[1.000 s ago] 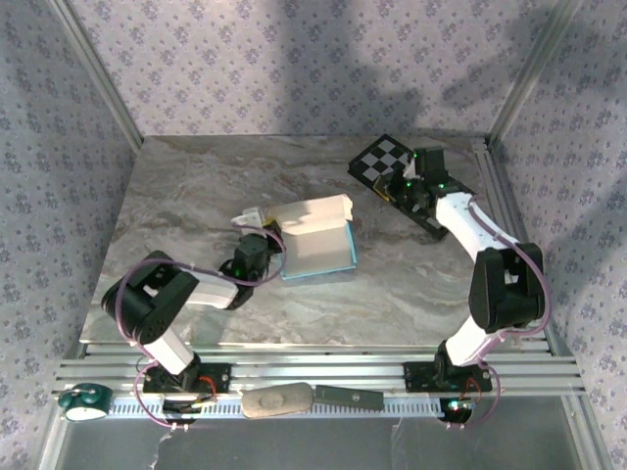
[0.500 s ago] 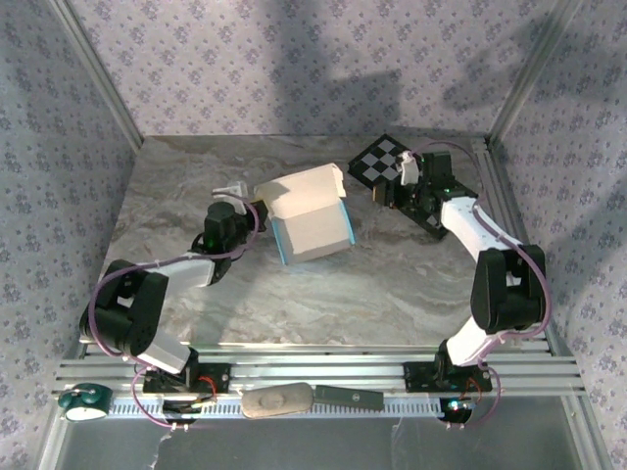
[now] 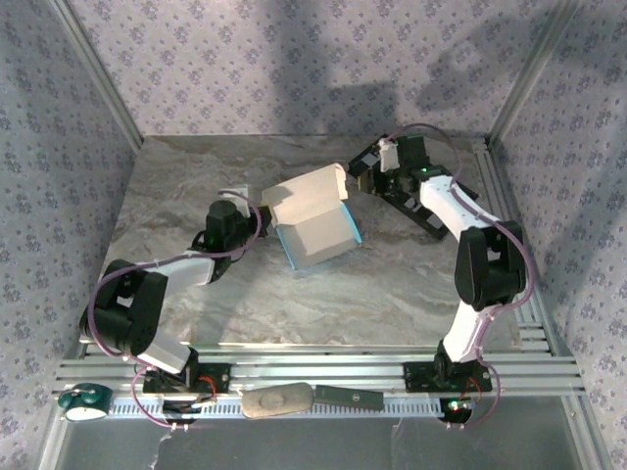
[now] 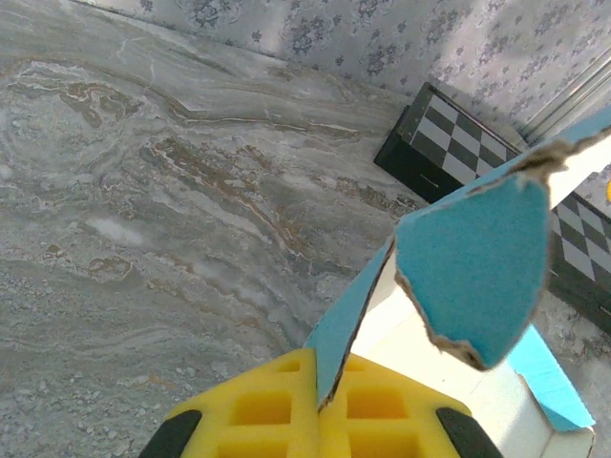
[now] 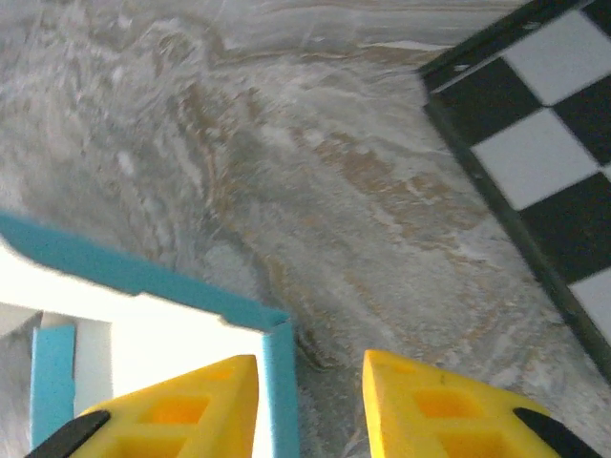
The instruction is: Fold the paper box
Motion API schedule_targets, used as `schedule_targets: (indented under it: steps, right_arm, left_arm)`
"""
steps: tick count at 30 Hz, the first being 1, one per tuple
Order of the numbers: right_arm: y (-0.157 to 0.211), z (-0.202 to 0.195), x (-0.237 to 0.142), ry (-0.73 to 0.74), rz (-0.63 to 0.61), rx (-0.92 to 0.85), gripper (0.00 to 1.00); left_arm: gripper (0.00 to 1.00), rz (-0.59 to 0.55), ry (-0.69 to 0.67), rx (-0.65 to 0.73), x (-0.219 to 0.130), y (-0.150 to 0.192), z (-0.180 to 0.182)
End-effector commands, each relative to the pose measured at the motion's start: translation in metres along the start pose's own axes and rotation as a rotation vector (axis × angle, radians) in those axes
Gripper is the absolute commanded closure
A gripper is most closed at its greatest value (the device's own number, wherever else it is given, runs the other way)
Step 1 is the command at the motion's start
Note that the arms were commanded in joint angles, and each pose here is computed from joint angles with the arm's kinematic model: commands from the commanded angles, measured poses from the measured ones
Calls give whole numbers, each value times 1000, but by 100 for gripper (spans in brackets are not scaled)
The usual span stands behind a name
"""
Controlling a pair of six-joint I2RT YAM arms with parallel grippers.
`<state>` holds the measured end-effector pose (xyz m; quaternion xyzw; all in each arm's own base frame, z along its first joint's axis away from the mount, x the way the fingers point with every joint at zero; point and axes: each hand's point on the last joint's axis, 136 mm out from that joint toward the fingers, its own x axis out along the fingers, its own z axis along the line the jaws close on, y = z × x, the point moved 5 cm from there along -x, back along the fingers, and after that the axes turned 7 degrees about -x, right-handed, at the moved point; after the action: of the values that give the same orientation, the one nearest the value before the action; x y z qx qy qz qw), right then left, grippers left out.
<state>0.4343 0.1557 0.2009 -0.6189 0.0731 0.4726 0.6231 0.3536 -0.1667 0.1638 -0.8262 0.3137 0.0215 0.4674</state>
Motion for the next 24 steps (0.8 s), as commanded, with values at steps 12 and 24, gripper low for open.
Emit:
schedule_targets:
  steps: [12, 24]
  right_arm:
    - [-26, 32, 0, 64, 91, -401, 46]
    - [-28, 35, 32, -21, 112, -389, 54]
  left_arm:
    - [100, -6, 32, 57, 3, -15, -13]
    - [100, -5, 34, 59, 8, -17, -14]
